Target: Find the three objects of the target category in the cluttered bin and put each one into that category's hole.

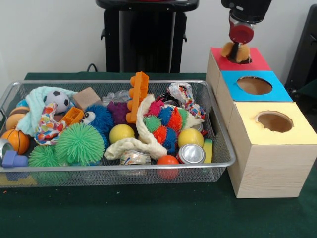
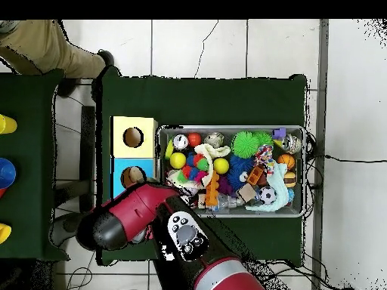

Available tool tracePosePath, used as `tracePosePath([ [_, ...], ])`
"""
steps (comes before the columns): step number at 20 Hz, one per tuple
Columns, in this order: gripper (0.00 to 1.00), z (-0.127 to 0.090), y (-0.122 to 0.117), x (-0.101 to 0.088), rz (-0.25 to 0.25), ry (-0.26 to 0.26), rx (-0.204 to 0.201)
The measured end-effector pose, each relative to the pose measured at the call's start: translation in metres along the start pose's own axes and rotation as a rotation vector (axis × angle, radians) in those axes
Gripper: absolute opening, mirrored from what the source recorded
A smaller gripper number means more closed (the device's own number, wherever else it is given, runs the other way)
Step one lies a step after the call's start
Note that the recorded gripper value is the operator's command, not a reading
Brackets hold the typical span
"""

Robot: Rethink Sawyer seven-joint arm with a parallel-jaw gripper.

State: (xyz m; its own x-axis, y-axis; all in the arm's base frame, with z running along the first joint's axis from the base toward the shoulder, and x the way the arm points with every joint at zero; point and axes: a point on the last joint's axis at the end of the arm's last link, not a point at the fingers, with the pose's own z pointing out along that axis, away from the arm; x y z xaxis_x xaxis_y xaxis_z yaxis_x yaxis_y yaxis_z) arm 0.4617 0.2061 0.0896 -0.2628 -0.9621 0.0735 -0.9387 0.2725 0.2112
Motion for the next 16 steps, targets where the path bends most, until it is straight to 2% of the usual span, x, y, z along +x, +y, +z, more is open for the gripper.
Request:
tracePosePath([
  [7, 0.0, 0.0014, -0.0015, 0.0005, 0.015, -0.012, 0.005],
  [8, 1.0, 0.002, -0.0011, 0.0015, 0.024, -0.01, 0.002],
  [16, 1.0, 0.0032, 0.0015, 0.0026, 0.037, -0.006, -0.009],
])
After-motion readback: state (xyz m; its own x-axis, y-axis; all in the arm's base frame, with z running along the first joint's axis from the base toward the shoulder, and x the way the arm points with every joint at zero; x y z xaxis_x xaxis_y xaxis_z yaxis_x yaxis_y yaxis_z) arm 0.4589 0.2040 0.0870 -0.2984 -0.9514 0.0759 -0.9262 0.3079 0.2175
